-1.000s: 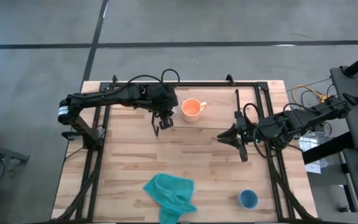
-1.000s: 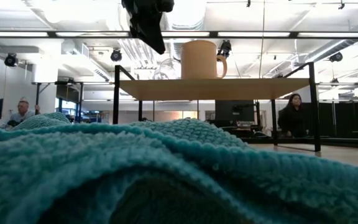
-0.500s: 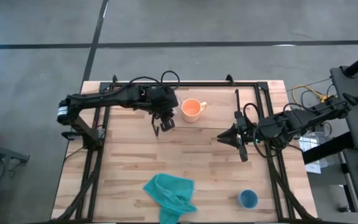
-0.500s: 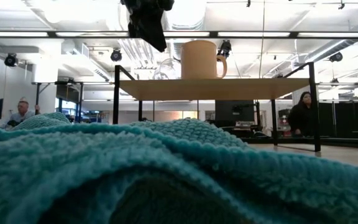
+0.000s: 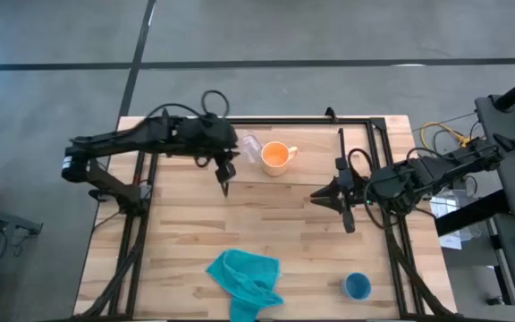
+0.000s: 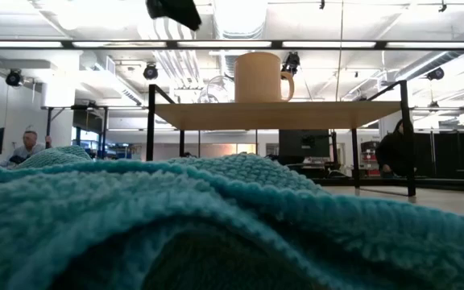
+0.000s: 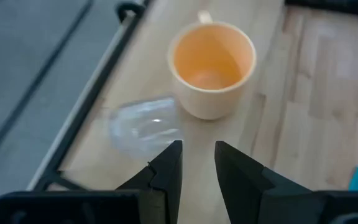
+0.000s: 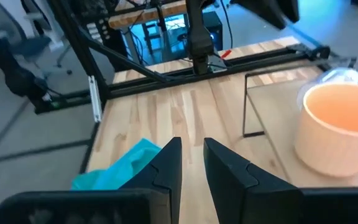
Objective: Stack small to large cups/mugs on shelf
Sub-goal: Put the transparent mug on the shelf
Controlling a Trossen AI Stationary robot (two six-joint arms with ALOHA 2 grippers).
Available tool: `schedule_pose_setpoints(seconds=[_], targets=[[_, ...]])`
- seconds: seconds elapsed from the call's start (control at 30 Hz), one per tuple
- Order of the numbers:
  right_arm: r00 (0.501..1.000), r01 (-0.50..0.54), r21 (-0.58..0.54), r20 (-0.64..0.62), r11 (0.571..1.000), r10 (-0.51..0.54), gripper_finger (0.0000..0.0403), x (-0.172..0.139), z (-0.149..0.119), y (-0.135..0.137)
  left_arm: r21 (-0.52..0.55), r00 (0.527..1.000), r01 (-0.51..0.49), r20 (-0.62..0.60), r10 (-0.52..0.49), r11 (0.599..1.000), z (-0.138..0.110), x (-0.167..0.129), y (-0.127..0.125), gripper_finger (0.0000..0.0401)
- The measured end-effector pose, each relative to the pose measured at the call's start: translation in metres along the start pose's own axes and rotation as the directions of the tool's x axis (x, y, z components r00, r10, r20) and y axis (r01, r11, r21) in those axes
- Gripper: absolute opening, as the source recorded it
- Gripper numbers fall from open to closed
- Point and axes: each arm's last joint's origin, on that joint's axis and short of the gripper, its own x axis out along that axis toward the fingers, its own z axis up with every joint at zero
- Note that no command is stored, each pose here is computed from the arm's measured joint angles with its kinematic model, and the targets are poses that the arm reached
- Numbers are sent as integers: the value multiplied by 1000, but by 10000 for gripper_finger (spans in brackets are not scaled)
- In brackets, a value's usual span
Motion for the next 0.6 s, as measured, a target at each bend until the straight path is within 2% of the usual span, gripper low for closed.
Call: schedule_pose_setpoints(seconds=[0.17,0.27,0.4,0.53,0.6], targets=[[1000,7,-167,6,986,-7,63,13,16,9,-23,996,-37,81,39,999,-1,-28,8,82],[999,42,-292,1,955,-43,63,23,27,15,-32,993,-41,111,44,999,-3,-40,12,82],[970,166,-486,-76,858,-231,63,36,35,18,-41,989,-37,142,42,998,-5,-52,15,82],[873,283,-621,-149,731,-465,63,52,36,19,-43,988,-43,149,49,998,-7,-57,16,82],[834,304,-655,-168,692,-526,63,60,37,20,-43,988,-43,149,49,998,-8,-57,17,82]])
